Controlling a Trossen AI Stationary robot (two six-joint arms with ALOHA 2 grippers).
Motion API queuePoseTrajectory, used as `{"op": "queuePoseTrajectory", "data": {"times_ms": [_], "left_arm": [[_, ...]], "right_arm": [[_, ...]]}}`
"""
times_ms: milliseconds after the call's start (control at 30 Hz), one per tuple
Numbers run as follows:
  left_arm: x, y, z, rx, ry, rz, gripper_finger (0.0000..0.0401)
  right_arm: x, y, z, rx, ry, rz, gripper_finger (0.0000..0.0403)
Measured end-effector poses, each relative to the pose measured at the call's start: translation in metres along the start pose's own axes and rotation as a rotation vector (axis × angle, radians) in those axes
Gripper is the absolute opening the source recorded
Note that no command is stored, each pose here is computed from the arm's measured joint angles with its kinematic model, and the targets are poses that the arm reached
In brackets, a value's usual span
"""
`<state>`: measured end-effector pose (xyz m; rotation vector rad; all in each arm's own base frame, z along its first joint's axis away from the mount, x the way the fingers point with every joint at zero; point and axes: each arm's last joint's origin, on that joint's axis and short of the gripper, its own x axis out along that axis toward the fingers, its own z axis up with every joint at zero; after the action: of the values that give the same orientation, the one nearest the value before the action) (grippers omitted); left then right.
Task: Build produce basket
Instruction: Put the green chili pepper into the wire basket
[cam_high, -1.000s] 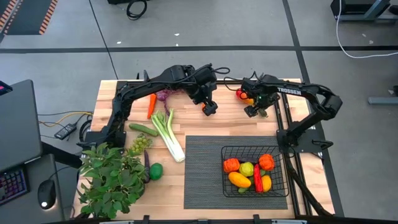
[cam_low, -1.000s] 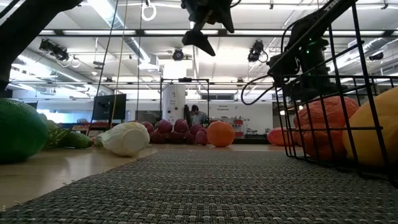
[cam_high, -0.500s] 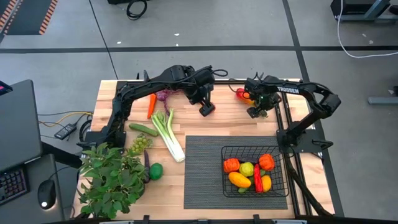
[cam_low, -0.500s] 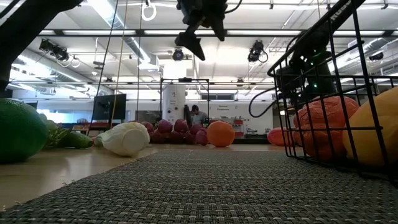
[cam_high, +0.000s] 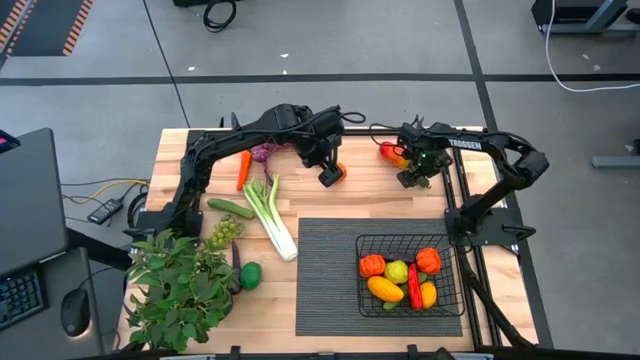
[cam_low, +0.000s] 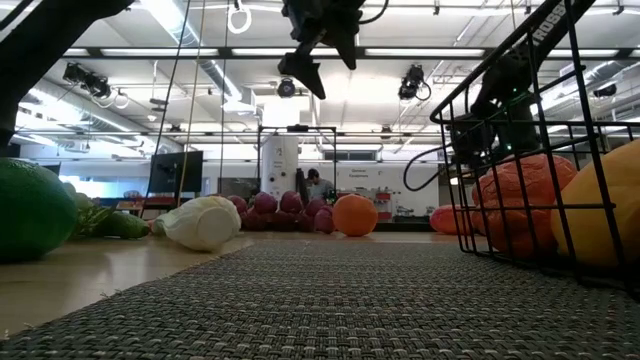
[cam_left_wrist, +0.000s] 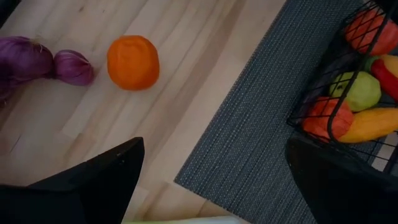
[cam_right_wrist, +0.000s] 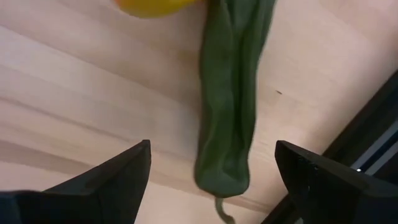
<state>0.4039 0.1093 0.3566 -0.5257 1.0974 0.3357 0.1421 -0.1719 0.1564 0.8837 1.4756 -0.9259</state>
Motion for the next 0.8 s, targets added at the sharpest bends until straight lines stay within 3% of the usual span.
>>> {"op": "queuePoseTrajectory", "data": {"times_ms": [200,667,800], "left_arm": [[0.000,0.000,-0.002,-0.003,0.017,0.006,0.0396],[0.000,0.002,-0.004,-0.012,0.039,0.023,0.0396],[0.000,0.003,-0.008,0.021,0.077,0.038,0.0396]], "right_arm": [[0.006,-0.003,-0.001,-0.023,-0.001,0.002,0.0308],[0.006,-0.004,-0.002,-0.052,0.008,0.000,0.0100],[0.002,-0.006,-0.011,-0.058,0.079,-0.017,0.0089]]}}
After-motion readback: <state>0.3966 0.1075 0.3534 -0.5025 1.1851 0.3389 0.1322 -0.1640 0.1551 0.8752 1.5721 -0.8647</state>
